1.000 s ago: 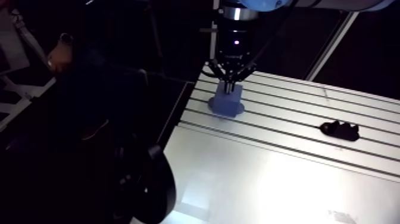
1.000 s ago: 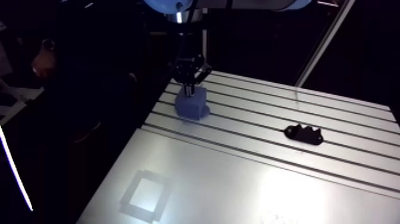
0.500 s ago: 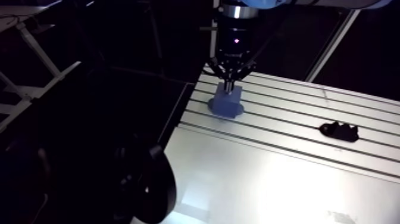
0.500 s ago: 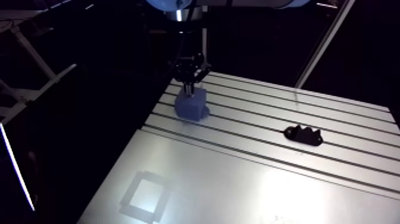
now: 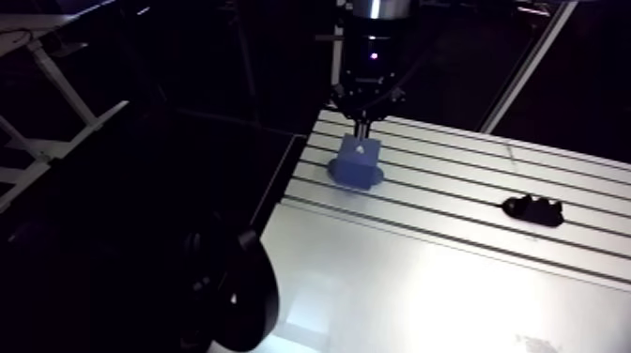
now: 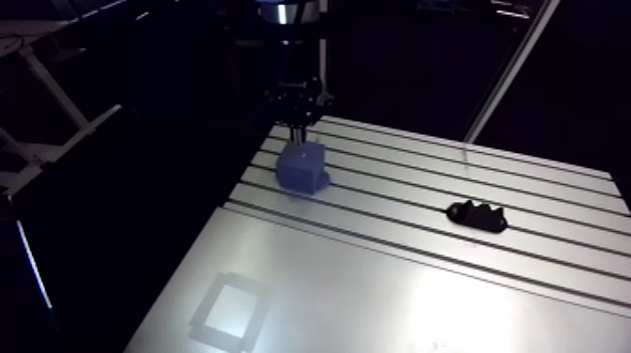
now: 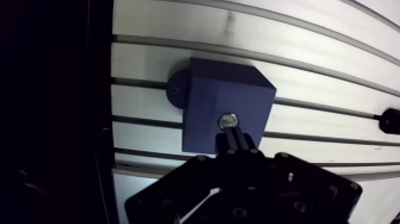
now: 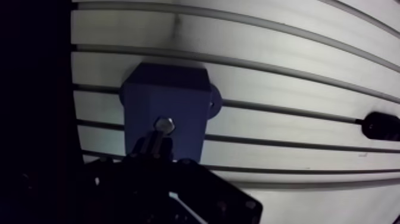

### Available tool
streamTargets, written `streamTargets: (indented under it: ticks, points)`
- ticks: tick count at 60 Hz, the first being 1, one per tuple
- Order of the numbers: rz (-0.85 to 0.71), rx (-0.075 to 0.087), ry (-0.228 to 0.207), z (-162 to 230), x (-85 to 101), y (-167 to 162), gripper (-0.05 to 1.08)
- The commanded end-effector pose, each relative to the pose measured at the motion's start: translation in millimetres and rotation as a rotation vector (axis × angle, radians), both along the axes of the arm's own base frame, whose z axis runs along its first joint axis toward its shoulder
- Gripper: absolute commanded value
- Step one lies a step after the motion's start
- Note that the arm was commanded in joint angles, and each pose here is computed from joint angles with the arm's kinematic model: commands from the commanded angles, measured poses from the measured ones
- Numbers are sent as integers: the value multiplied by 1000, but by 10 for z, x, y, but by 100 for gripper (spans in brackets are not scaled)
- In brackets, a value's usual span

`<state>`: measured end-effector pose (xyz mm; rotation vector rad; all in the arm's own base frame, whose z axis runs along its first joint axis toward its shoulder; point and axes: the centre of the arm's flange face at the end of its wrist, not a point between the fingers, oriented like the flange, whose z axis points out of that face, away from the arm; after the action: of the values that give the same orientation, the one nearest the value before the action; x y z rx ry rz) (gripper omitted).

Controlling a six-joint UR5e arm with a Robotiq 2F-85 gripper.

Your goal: Pick up the M10 bolt and insert it into the hex recess until seated.

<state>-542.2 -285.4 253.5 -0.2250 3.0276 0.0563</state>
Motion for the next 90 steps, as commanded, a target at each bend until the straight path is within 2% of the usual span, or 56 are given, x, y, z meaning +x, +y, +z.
streamTargets:
  ticks: [1, 7, 15, 23, 24, 25, 26, 27, 29, 30, 31, 32, 33, 45, 52, 63, 70, 76, 85, 90]
  points:
    - [-1, 1, -1, 149, -19, 20, 108]
    - [15, -1, 3, 254, -24, 48, 108]
    - [19, 1, -14, 334, -35, 82, 108]
    - [7, -5, 7, 473, -73, 154, 103]
    - [7, -7, 12, 511, -85, 170, 96]
    - [7, -7, 12, 511, -85, 170, 96]
    - [12, -5, 6, 534, -89, 173, 83]
    - [12, -5, 6, 534, -89, 173, 83]
    - [26, -5, -8, 571, -101, 203, 41]
    - [26, -5, -8, 571, -101, 203, 41]
    - [34, -5, -14, 579, -108, 221, 18]
    - [34, -5, -14, 579, -108, 221, 18]
    - [37, -2, -11, 607, -136, 255, 4]
    - [2, -9, 21, 844, -230, 477, 1]
    - [-36, -7, 2, 992, -297, 686, 1]
    - [-80, -4, 1, 1188, -353, 961, 1]
    - [-98, -4, 15, 1359, -339, 1074, 1]
    - [-116, -3, 10, 1476, -359, 1190, 1]
    - [-146, 0, 14, 1733, -448, 1388, 1]
    - [-145, -3, 22, 1906, -491, 1472, 1]
